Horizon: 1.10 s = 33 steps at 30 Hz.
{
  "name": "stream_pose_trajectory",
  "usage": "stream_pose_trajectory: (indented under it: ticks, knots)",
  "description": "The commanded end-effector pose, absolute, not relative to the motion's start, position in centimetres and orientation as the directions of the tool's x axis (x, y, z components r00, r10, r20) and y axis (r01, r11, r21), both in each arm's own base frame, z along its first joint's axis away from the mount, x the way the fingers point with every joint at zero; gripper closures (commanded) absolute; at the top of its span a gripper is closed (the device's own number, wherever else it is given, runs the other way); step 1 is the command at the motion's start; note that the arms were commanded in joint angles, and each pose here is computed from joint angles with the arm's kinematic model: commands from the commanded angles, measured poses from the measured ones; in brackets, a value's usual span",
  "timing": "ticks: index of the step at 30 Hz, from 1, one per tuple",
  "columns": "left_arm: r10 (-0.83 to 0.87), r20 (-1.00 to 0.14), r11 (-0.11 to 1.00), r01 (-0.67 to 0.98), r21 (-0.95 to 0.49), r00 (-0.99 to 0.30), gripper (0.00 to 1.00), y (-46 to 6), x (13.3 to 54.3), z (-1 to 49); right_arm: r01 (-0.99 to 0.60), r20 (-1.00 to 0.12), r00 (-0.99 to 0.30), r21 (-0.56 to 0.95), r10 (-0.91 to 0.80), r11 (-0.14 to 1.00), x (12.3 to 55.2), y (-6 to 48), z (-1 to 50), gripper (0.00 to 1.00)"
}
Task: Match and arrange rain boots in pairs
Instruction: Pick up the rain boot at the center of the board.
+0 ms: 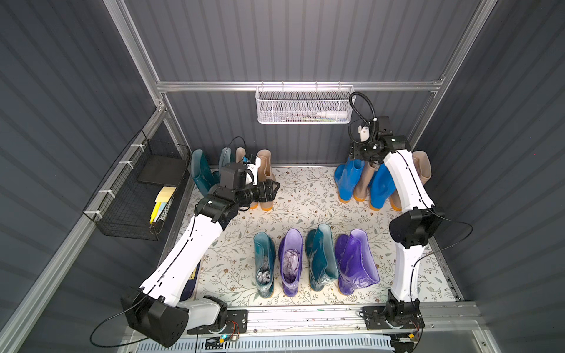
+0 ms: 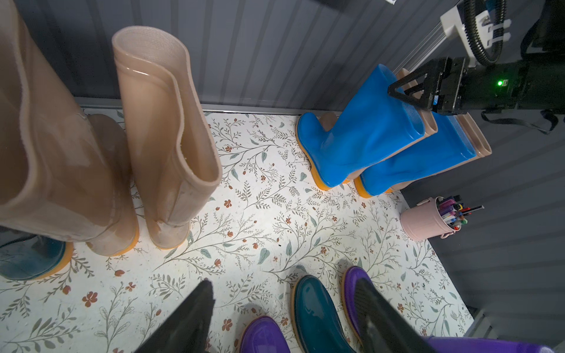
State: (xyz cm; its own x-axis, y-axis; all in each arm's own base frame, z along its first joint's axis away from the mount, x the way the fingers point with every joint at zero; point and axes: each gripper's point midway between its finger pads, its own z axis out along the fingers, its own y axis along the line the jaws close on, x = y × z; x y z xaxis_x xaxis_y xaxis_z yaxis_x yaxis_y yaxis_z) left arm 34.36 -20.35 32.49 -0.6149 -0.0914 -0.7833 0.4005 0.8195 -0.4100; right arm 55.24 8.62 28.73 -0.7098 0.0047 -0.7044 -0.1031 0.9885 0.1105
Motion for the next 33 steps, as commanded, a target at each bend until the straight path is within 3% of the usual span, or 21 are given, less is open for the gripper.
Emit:
stream_pose_trajectory:
  ticks: [1, 5, 17, 28, 33]
  knots:
    - [-0.094, -0.791, 0.823, 0.4, -0.404, -0.604, 0.25, -20.0, 33.7, 32.8, -0.116, -0.685, -0.728, 0.123, 0.0, 0.986, 55.2, 9.3, 28.1, 0.31]
    - [-0.095, -0.792, 0.825, 0.397, -0.402, -0.603, 0.25, -19.8, 33.5, 32.8, -0.122, -0.679, -0.734, 0.135, 0.002, 0.983, 55.3, 9.7, 27.8, 0.4]
    - [-0.099, -0.791, 0.826, 0.393, -0.403, -0.603, 0.24, -19.7, 33.5, 33.0, -0.134, -0.674, -0.739, 0.152, 0.004, 0.979, 55.1, 10.0, 27.9, 0.86]
    - [-0.098, -0.784, 0.824, 0.392, -0.409, -0.613, 0.24, -20.0, 33.8, 32.6, -0.166, -0.699, -0.715, 0.185, 0.011, 0.969, 54.8, 10.7, 29.5, 1.0]
    - [-0.095, -0.78, 0.824, 0.391, -0.411, -0.619, 0.24, -20.1, 34.0, 32.3, -0.182, -0.723, -0.691, 0.197, 0.017, 0.963, 54.7, 11.2, 30.9, 1.0]
